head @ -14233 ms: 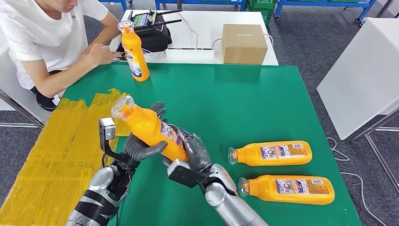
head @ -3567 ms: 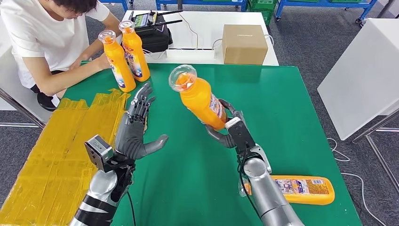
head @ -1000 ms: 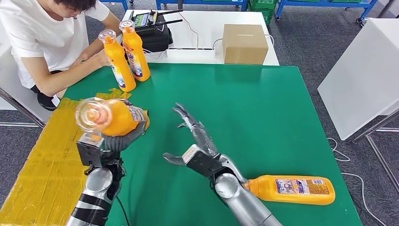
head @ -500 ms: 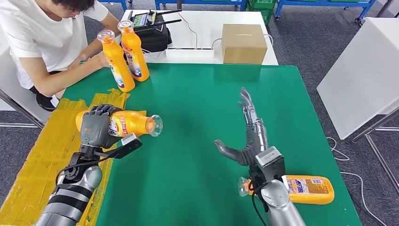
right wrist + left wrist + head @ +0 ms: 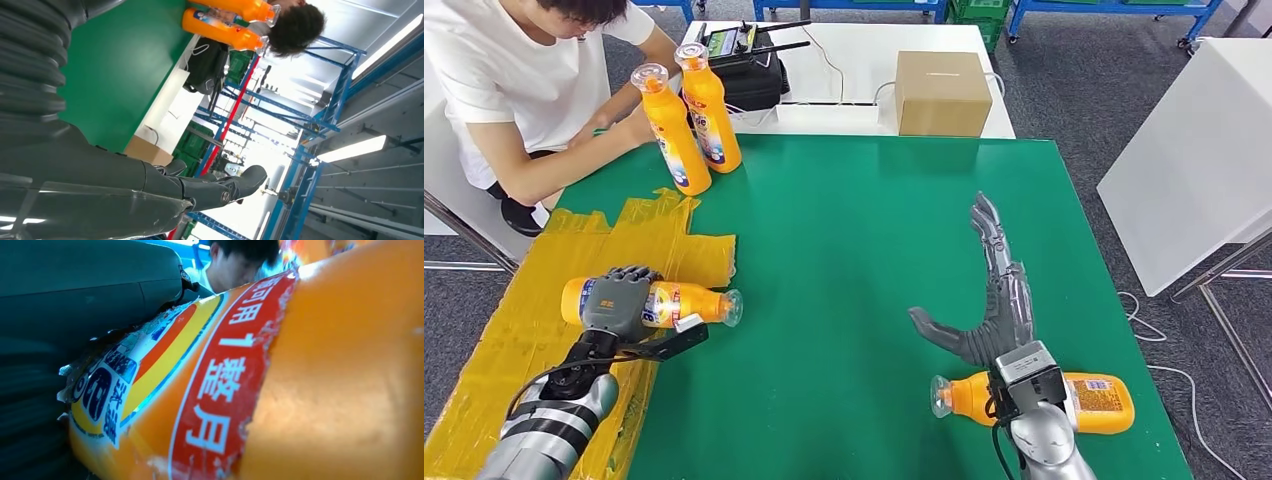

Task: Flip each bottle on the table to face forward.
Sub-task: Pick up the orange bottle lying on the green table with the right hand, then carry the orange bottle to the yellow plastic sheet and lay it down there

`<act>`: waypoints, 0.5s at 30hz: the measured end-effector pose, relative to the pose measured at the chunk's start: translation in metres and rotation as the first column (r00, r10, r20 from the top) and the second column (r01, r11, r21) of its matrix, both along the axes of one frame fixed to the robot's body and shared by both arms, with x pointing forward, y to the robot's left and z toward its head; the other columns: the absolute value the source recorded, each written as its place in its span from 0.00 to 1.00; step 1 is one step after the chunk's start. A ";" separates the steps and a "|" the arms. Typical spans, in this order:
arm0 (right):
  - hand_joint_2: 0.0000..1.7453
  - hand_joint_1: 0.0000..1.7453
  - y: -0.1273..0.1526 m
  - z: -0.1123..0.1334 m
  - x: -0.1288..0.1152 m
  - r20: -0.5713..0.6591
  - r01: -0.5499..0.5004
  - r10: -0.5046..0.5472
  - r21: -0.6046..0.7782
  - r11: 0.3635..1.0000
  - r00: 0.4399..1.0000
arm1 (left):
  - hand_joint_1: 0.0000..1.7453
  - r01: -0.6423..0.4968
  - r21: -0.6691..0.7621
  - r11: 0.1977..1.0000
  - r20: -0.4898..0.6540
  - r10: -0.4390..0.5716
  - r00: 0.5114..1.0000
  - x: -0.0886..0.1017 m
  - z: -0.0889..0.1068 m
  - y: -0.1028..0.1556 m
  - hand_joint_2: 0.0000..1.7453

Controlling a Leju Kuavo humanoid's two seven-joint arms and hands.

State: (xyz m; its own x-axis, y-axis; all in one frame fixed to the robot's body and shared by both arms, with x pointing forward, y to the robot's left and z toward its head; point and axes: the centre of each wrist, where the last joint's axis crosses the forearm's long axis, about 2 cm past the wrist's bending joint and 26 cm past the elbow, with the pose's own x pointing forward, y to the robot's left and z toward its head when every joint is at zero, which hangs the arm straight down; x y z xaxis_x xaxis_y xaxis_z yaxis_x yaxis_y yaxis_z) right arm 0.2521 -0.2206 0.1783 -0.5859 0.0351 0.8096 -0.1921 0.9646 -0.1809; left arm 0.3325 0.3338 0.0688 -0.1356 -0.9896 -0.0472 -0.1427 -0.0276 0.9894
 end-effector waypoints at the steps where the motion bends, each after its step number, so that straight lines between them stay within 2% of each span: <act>1: 1.00 0.00 -0.001 0.000 -0.001 0.001 0.001 -0.001 -0.003 1.000 1.000 | 0.59 -0.003 0.000 1.000 -0.009 0.003 1.000 -0.001 -0.002 0.001 1.00; 3: 1.00 0.00 -0.001 0.000 -0.001 0.000 0.003 -0.003 -0.010 1.000 1.000 | 0.12 -0.004 -0.011 1.000 -0.023 0.003 1.000 0.000 -0.004 0.004 1.00; 4: 1.00 0.00 -0.002 0.000 -0.002 0.000 0.004 -0.004 -0.013 1.000 1.000 | 0.03 0.000 -0.020 1.000 -0.029 0.000 1.000 0.000 -0.005 0.005 1.00; 15: 1.00 0.00 -0.005 -0.001 -0.002 -0.003 0.011 -0.012 -0.038 0.999 1.000 | 0.00 0.012 -0.059 0.998 -0.058 -0.016 0.998 0.002 -0.013 0.004 1.00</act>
